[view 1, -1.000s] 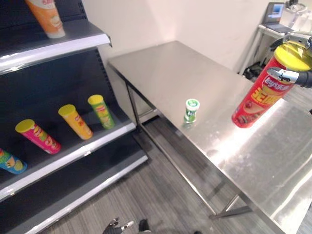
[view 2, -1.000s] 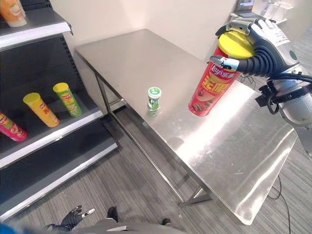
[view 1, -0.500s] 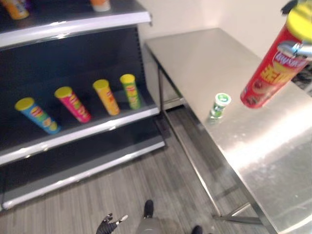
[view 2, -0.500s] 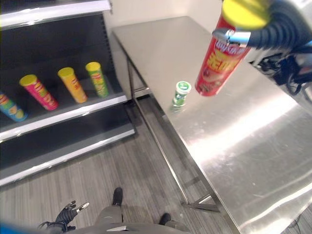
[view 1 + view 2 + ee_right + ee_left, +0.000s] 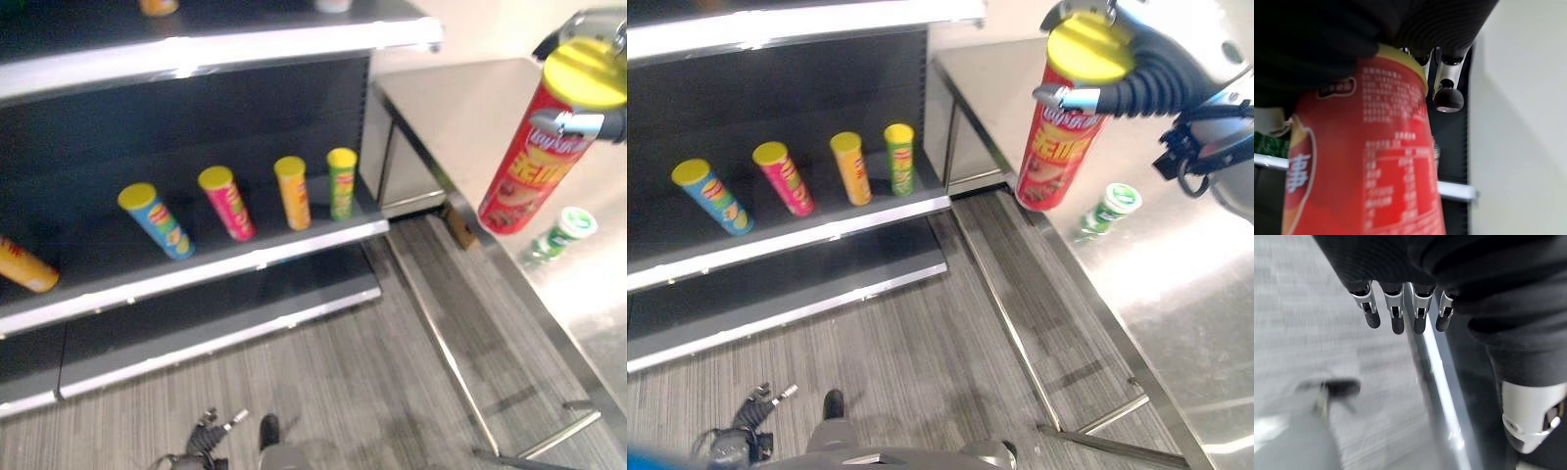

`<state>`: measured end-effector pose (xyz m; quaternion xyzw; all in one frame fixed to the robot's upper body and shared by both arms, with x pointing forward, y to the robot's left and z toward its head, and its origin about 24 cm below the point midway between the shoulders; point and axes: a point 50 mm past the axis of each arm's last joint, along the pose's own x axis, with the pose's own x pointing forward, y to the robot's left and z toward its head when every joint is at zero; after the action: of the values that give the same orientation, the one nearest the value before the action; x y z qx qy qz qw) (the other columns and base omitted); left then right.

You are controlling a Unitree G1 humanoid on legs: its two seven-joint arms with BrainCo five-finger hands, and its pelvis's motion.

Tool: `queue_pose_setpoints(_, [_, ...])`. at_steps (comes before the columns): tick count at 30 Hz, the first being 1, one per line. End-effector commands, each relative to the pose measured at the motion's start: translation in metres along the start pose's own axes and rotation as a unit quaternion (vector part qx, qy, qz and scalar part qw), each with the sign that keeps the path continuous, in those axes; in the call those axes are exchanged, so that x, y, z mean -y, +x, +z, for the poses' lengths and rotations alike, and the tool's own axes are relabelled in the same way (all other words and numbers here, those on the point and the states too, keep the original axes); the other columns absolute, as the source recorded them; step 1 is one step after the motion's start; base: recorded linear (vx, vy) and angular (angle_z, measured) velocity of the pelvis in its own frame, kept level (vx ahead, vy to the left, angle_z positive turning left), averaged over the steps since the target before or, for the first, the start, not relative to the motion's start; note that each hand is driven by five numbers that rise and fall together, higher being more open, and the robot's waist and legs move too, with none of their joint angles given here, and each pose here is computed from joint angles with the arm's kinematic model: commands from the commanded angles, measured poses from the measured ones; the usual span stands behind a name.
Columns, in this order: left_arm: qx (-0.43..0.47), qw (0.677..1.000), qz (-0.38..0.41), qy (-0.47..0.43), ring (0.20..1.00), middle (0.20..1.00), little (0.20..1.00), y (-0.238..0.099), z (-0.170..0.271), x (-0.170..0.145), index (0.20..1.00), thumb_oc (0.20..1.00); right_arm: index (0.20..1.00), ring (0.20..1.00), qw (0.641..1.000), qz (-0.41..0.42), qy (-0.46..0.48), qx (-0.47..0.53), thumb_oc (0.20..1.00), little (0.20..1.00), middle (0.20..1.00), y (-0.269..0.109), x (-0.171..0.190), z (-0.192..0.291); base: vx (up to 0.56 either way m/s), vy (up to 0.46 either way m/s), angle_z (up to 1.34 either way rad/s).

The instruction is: Put the goods on the table back onto the shelves and tidy them up.

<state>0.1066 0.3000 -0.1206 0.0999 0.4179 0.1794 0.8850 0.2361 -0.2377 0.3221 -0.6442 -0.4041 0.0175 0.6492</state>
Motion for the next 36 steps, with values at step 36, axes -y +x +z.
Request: queue_pose_setpoints(36, [0.059,0.989,-0.080,0.110,1.000,1.000,1.000,0.010,0.039,0.023,1.000,1.000,0.200,0.200,0.997,-0.015,0.053,0.057,0.200,0.200,0.200,0.005,0.018,0.025,0.05,0.163,0.11])
